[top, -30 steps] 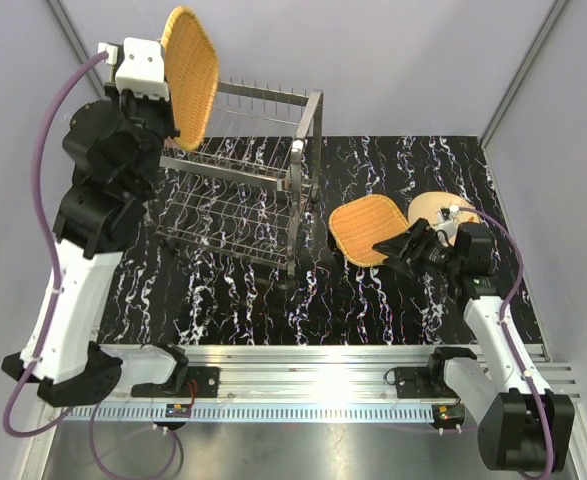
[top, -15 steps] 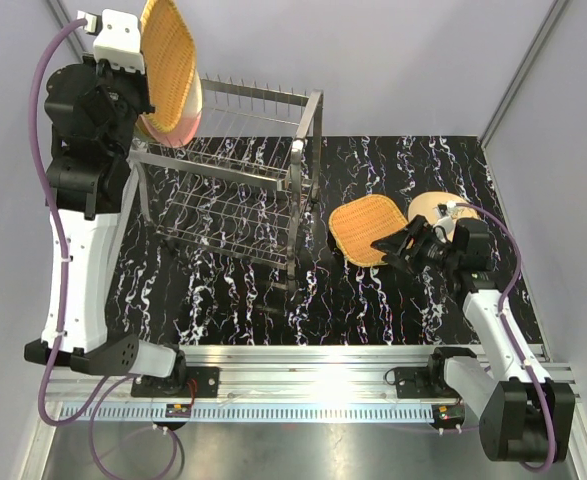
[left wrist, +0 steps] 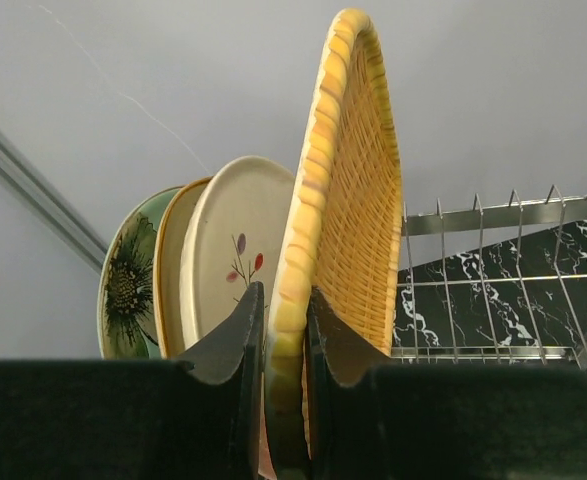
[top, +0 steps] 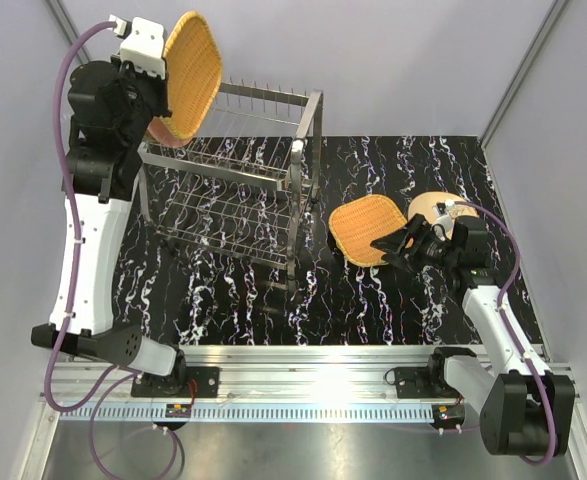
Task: Load the plates into the dish rack
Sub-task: Insert the plate into the dish rack
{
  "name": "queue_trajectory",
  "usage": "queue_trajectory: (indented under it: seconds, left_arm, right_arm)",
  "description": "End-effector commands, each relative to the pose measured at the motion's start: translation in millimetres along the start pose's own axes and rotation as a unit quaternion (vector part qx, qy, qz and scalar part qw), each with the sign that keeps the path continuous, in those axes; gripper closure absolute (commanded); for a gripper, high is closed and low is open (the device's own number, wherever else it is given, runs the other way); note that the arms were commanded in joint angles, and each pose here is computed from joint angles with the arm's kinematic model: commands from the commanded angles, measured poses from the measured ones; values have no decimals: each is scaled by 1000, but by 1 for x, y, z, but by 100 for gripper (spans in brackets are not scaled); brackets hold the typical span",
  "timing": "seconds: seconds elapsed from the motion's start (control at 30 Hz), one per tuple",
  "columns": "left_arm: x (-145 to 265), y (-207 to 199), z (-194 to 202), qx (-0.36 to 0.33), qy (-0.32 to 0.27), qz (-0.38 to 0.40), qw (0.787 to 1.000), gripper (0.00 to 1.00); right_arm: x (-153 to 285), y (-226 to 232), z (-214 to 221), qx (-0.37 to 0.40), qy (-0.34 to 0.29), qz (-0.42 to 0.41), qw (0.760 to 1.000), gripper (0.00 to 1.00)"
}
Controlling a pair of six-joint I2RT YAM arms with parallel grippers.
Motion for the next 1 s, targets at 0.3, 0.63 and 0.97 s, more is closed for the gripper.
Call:
queue_trajectory:
  seconds: [0.3, 0.63, 0.97]
  left_arm:
    - [-11, 17, -6, 1, -42, -59, 997, 100]
    - [-2, 24, 3, 29, -63, -111, 991, 100]
    - [17, 33, 0, 56, -86, -147, 984, 100]
  right_arm:
    - [-2, 16, -7, 32, 0, -20, 999, 25]
    - [-4, 16, -8, 33, 2, -19, 999, 25]
    - [-5, 16, -8, 34, 4, -19, 999, 25]
Point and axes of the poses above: each gripper's point midway between its finger pads, its own x axis back along the fingers, its own y axis along the line the jaws close on, z = x × y, the point moved 2 cm from there along x, back along the fingers, and after that the axes turned 10 degrees about -x, right-handed, at the moved point
